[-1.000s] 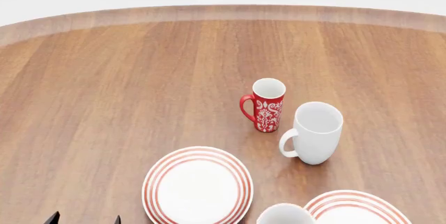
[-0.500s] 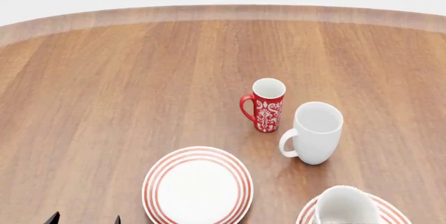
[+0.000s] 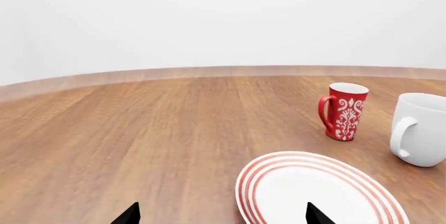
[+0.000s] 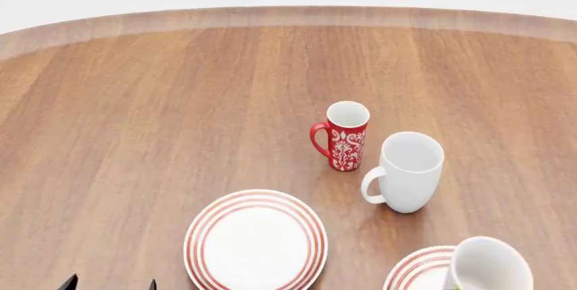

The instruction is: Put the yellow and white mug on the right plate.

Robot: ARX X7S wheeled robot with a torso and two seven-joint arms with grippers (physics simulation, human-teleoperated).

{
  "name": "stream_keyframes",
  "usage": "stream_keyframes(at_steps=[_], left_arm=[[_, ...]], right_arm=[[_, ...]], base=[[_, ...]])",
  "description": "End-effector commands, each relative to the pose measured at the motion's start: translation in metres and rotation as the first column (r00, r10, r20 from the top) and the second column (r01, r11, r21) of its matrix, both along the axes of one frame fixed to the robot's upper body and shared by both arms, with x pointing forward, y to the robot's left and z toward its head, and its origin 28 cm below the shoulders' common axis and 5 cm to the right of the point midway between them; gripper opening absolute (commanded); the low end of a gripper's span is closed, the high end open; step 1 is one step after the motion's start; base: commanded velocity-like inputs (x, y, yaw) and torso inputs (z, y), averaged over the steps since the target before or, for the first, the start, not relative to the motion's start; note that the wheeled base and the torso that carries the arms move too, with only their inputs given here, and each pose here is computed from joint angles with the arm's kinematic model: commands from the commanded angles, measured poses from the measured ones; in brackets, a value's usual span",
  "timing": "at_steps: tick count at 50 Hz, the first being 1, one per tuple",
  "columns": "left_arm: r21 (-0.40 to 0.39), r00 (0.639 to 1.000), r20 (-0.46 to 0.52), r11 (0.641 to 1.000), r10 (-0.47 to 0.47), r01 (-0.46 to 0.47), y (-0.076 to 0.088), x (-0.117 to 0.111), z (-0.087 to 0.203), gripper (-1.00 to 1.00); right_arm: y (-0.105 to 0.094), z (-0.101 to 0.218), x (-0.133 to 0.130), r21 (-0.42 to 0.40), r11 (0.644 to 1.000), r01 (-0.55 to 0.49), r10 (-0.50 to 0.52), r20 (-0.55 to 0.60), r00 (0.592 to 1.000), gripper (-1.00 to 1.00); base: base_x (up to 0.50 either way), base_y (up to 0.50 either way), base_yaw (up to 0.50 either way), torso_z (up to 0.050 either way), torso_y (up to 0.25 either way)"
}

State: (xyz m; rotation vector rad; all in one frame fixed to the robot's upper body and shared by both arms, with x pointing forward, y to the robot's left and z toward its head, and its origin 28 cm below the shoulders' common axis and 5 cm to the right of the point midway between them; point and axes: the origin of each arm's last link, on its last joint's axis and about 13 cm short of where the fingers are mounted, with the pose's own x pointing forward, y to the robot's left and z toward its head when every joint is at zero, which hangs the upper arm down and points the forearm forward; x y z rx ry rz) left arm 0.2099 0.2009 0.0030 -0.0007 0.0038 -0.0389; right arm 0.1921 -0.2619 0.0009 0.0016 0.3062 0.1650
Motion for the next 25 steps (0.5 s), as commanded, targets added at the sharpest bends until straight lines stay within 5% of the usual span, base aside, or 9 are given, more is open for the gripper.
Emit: stream_keyframes(at_steps=[1, 25], left_arm=[[0.0, 1.0, 0.0, 1.0, 0.001, -0.001, 0.0, 0.0, 0.0, 1.0], [-0.001, 1.0, -0.001, 1.0, 0.0, 0.0, 0.001, 0.0, -0.001, 1.0]], right_arm=[[-0.003, -0.004, 0.009, -0.008, 0.999, 0.041, -0.041, -0.025, 0.999, -1.0], [-0.002, -0.019, 0.021, -0.042, 0.998, 0.05, -0.054, -0.104, 0.993, -1.0]], base=[[0.0, 0.0, 0.0, 0.0, 0.0], [0.0, 0.0, 0.0, 0.0, 0.0]])
